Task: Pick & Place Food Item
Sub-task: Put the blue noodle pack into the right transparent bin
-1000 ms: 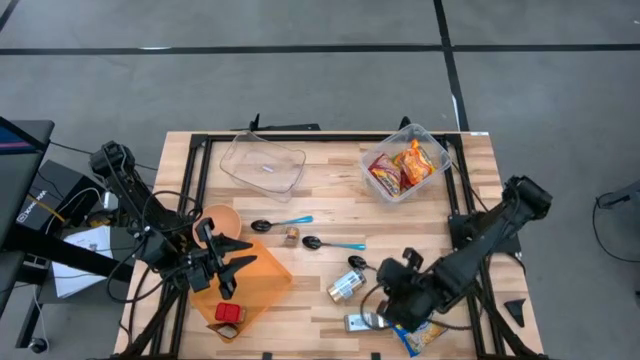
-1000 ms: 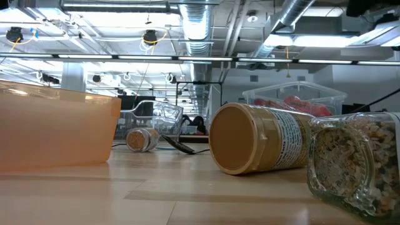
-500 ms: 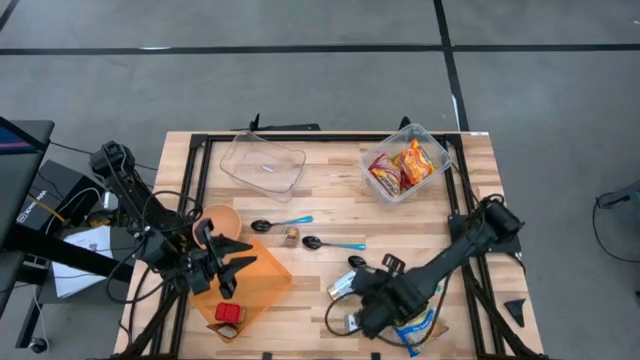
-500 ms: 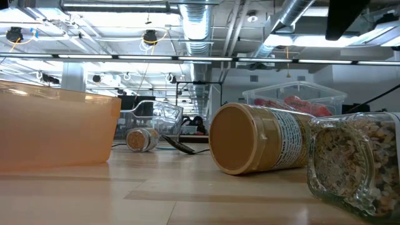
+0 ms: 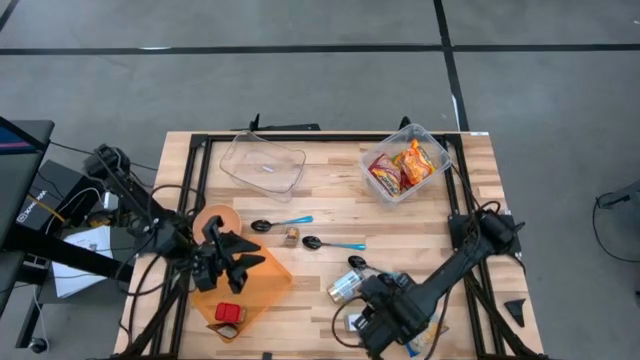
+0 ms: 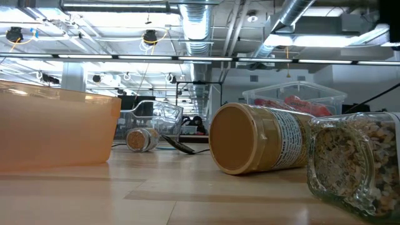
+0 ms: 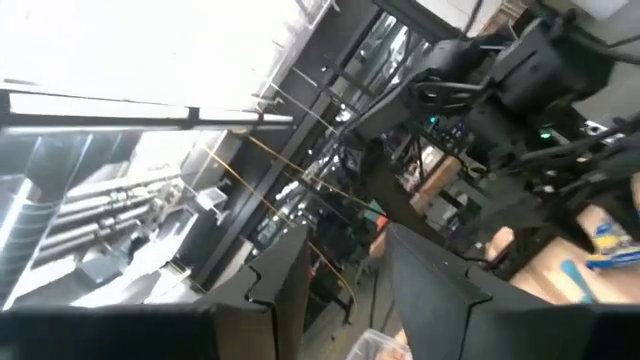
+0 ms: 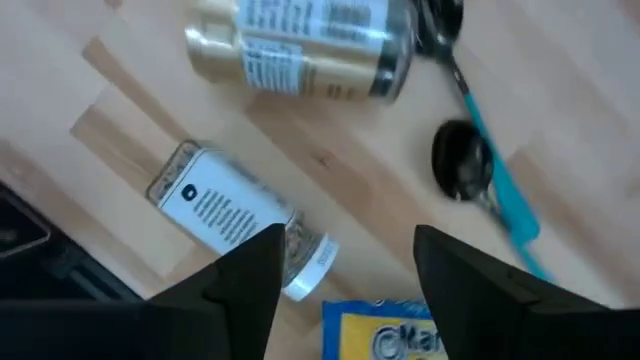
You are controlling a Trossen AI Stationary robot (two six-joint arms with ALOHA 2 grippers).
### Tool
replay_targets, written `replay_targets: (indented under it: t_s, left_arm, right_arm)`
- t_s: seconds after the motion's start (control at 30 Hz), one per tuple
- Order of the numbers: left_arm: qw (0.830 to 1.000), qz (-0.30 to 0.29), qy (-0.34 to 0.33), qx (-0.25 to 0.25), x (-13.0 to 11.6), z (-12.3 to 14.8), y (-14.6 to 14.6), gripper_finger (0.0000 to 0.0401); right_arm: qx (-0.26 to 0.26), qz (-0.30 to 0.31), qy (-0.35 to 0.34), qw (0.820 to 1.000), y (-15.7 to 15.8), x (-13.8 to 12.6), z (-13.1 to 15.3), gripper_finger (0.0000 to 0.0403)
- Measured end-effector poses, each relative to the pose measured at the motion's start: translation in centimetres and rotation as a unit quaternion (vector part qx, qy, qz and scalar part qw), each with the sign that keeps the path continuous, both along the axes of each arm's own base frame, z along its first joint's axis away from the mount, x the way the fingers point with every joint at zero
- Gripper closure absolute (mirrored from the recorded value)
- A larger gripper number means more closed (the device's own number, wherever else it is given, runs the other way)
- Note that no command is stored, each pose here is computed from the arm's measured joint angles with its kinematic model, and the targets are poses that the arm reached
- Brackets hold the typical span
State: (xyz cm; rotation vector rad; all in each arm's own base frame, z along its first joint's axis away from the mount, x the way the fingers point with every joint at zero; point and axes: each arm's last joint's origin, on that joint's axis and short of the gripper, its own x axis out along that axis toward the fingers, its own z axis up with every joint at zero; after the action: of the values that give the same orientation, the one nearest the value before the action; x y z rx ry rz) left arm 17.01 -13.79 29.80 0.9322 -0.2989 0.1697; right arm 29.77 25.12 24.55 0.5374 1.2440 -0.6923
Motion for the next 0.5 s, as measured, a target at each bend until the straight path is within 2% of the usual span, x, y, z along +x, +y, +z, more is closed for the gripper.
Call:
replay_targets:
  t_s: [0.27,0.5]
  left_arm:
    - [0.999,-0.018,-0.022,0.033,1.9,0.0,2.1,0.0275]
    - [0.996,-0.071,-0.04,0.047,3.1,0.0,3.8,0.0275]
  right_arm:
    - [0.04,-0.066,-0.009,0.997,2.8,-1.7,-0.7,0.019]
    - [0.048,-0.06,0.024,0.997,4.7,-2.5,-2.8,0.0197]
